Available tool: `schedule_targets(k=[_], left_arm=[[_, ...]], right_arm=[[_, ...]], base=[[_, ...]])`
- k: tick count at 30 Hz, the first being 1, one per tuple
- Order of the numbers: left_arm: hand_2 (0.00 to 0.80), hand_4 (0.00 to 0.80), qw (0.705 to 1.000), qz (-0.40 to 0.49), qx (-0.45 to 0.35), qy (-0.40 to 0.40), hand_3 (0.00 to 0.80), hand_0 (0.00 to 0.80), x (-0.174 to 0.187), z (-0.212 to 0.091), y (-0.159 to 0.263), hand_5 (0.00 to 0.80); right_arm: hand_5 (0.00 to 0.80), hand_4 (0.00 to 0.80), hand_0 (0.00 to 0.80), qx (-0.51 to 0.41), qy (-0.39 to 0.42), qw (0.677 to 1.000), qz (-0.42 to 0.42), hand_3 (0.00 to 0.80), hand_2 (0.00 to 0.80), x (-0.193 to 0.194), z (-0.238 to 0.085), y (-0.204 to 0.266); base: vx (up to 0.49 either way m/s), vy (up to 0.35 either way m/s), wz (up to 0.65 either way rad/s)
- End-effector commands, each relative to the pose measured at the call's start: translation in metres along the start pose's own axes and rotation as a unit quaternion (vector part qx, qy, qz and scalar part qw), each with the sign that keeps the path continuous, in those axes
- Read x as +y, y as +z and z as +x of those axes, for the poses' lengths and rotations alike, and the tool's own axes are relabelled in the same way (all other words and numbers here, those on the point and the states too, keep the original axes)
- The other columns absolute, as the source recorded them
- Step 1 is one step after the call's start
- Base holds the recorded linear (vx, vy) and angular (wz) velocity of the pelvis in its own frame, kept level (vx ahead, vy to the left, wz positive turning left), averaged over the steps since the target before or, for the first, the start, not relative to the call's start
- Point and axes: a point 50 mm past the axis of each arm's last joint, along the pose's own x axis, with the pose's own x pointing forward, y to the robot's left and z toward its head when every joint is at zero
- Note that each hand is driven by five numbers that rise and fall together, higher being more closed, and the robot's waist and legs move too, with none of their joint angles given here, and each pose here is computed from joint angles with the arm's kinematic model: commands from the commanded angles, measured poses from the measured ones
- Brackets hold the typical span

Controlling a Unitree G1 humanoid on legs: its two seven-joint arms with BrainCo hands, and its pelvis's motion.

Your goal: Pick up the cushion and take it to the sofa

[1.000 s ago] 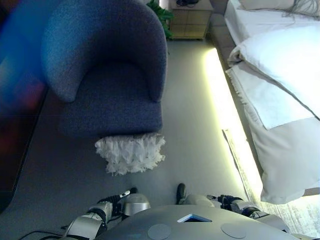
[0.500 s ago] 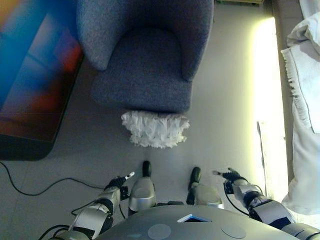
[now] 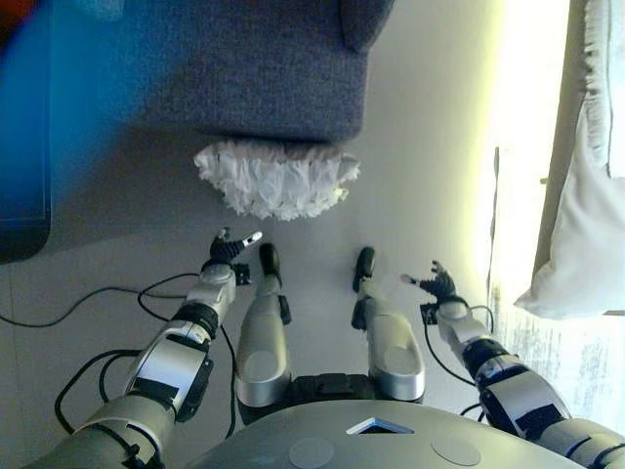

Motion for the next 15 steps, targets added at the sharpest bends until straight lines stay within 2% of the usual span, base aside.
schedule_targets(k=[1, 7, 10, 15], left_arm=[[0.000, 0.000, 0.999, -0.013, -0.006, 0.038, 0.000, 0.000, 0.013, 0.003, 0.003, 0.000], [0.000, 0.000, 0.994, -0.037, -0.065, 0.074, 0.000, 0.000, 0.030, 0.009, 0.042, 0.000], [0.000, 0.000, 0.991, -0.072, -0.067, 0.087, 0.000, 0.000, 0.035, 0.011, 0.052, 0.000], [0.000, 0.000, 0.987, -0.082, -0.069, 0.116, 0.000, 0.000, 0.051, 0.014, 0.070, 0.000]], right_arm=[[0.000, 0.000, 0.000, -0.039, -0.045, 0.998, -0.004, 0.000, 0.000, -0.013, 0.001, 0.012], [0.000, 0.000, 0.000, -0.111, -0.097, 0.989, 0.005, 0.000, 0.000, -0.029, 0.006, 0.058], [0.000, 0.000, 0.000, -0.142, -0.121, 0.982, 0.009, 0.000, 0.000, -0.034, 0.007, 0.078], [0.000, 0.000, 0.000, -0.174, -0.157, 0.972, 0.018, 0.000, 0.000, -0.052, 0.009, 0.112]], base=[[-0.052, -0.060, 0.16], [-0.068, 0.005, 0.08], [-0.057, 0.051, -0.07], [-0.020, 0.045, -0.02]])
